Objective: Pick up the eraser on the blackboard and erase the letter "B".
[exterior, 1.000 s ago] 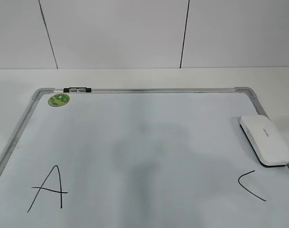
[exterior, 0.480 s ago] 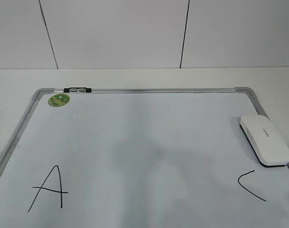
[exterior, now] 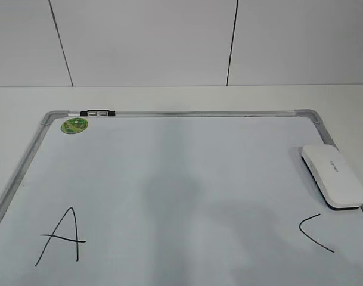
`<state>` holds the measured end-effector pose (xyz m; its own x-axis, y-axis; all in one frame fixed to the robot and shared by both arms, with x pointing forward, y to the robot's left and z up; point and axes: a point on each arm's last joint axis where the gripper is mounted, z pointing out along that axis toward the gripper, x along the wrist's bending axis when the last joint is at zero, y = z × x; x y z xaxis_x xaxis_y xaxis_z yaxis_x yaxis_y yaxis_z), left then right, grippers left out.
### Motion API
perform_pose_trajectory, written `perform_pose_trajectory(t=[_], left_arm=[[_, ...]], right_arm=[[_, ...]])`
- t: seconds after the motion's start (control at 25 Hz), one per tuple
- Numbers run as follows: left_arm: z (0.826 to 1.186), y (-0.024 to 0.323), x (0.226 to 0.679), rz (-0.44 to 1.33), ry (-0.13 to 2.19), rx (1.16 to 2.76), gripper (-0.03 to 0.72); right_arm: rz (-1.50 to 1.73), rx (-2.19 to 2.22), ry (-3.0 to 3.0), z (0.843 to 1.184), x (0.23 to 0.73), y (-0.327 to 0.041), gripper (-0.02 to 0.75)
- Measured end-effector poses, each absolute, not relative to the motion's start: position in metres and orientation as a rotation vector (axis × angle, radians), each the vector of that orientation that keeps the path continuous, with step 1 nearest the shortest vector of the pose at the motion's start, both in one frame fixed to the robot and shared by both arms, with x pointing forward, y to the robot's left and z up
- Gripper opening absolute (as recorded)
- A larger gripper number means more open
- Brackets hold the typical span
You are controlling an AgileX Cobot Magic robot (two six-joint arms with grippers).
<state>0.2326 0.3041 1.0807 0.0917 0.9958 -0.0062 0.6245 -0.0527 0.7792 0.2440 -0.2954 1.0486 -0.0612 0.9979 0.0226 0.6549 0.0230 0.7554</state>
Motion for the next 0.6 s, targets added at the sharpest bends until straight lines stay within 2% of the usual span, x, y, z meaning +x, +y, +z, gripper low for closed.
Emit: perform_pose_trajectory(t=[0.2, 0.6], left_arm=[[1.059, 0.303, 0.225, 0.788, 1.535, 1.687, 0.311], [1.055, 0.303, 0.231, 0.844, 1.485, 1.634, 0.302]], right_arm=[[0.826, 1.664, 1.751, 1.048, 0.246, -0.297, 0.532], [0.897, 1.592, 1.680, 1.045, 0.235, -0.297, 0.532]])
